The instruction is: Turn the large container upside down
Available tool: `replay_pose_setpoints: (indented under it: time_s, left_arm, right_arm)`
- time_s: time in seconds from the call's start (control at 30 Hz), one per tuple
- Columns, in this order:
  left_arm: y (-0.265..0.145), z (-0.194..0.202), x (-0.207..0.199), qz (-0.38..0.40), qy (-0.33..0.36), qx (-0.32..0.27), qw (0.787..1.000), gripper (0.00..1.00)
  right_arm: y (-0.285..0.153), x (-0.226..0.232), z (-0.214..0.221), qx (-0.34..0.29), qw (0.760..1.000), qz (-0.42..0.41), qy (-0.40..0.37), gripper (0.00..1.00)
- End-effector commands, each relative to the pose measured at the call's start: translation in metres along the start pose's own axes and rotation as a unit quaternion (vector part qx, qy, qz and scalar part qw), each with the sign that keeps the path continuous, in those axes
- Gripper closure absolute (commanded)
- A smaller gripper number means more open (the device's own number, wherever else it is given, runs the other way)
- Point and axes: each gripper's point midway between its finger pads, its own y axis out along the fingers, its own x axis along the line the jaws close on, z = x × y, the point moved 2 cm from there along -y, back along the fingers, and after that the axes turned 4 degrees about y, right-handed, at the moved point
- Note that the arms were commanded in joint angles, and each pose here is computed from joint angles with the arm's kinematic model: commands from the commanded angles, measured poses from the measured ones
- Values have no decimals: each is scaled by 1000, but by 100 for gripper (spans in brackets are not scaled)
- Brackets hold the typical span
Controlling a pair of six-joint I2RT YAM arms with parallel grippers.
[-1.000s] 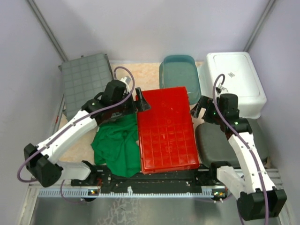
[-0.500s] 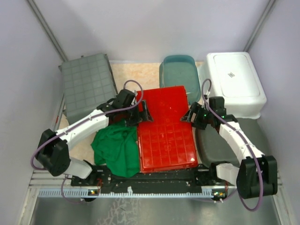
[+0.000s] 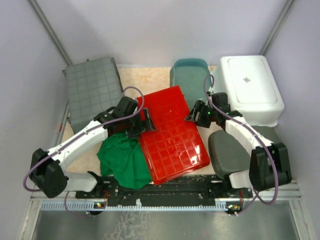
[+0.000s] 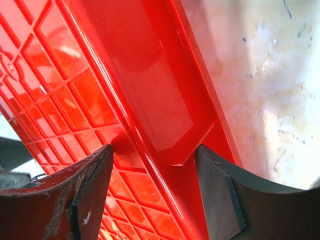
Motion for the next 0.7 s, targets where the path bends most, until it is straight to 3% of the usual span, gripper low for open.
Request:
replay_pose_setpoints:
  time_s: [0.0, 0.43, 0.67]
  left_arm:
    - [-21, -6, -33, 74, -9, -19, 997, 2]
    - [-19, 1, 10, -36, 3, -20, 999, 0]
    - [-27, -23, -8, -15, 33, -60, 998, 0]
  right_arm:
    - [10, 52, -20, 4, 997, -80, -25, 35]
    - [72, 55, -37, 42, 998, -36, -22, 34]
    - [67, 60, -65, 8, 998, 18, -60, 26]
